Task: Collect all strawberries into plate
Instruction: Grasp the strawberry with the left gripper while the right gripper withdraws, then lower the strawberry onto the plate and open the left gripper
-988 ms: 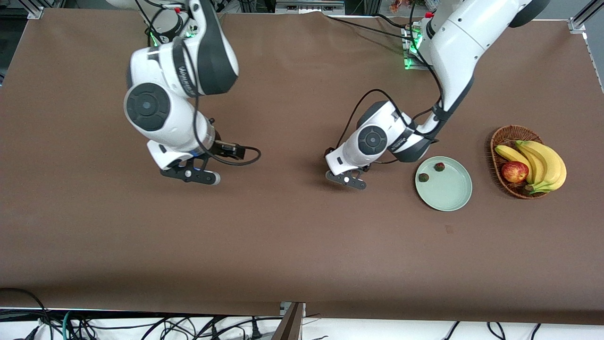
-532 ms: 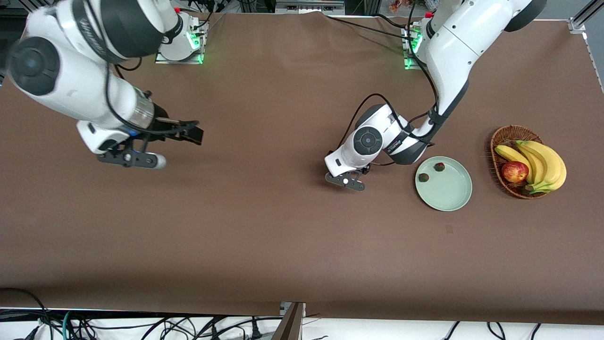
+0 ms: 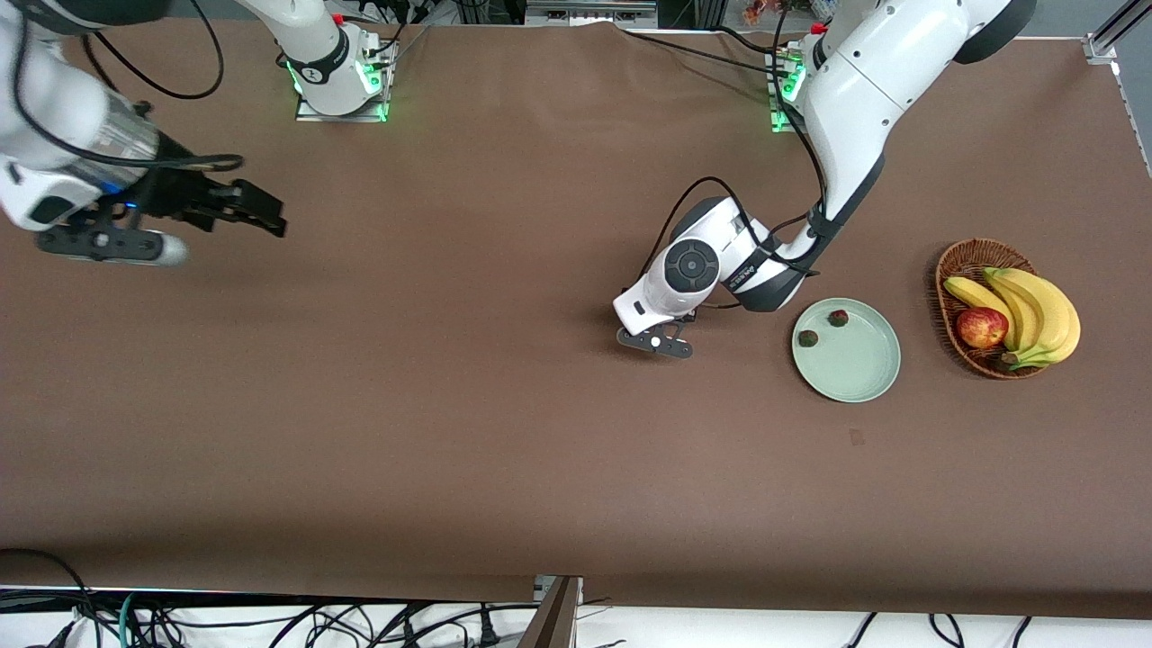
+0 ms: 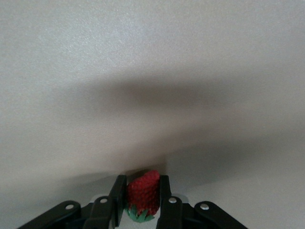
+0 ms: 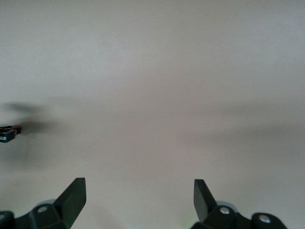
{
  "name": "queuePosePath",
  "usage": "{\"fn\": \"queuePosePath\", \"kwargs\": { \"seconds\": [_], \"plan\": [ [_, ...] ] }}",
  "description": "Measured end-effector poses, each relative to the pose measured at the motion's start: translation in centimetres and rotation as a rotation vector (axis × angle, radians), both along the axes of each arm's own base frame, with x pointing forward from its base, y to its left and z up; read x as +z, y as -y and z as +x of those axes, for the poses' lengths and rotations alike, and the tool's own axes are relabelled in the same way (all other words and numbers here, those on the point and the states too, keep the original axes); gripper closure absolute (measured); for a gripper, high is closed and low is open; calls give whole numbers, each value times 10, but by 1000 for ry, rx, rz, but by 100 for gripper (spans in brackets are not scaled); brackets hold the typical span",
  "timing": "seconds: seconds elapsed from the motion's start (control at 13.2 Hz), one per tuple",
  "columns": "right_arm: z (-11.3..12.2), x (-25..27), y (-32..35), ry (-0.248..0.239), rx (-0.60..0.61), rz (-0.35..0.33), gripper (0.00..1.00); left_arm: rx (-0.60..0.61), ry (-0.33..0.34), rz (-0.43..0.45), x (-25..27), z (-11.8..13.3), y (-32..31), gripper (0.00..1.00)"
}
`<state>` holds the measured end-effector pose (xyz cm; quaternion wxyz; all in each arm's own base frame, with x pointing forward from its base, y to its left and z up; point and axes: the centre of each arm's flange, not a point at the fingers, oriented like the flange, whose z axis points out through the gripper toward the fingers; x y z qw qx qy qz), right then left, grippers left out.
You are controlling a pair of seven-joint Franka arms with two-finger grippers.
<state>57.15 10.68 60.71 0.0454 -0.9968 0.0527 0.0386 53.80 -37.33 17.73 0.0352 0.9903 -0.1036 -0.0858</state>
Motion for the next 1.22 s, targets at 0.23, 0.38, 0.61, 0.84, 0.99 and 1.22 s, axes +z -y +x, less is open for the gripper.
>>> {"fn": "queuePosePath", "kwargs": {
  "seconds": [0.23, 0.38, 0.61, 0.84, 0.99, 1.22],
  "plan": [
    [-3, 7, 21, 22, 19, -48, 0, 8, -32, 44, 8, 4, -11, 68],
    [-4, 7, 18, 26, 39, -60, 0, 21, -50, 95, 35, 14, -27, 68],
    [-4, 8, 16, 31, 53, -62, 0, -8, -56, 152, 90, 26, -59, 68],
    [-3, 9, 18, 35, 58, -62, 0, -159, -99, 115, 129, 50, -122, 68],
    [-3, 14, 19, 48, 59, -61, 0, -297, -112, 40, 135, 74, -185, 68],
    [-2, 15, 20, 53, 58, -60, 0, -482, -124, -50, 128, 90, -257, 68]
  ]
}}
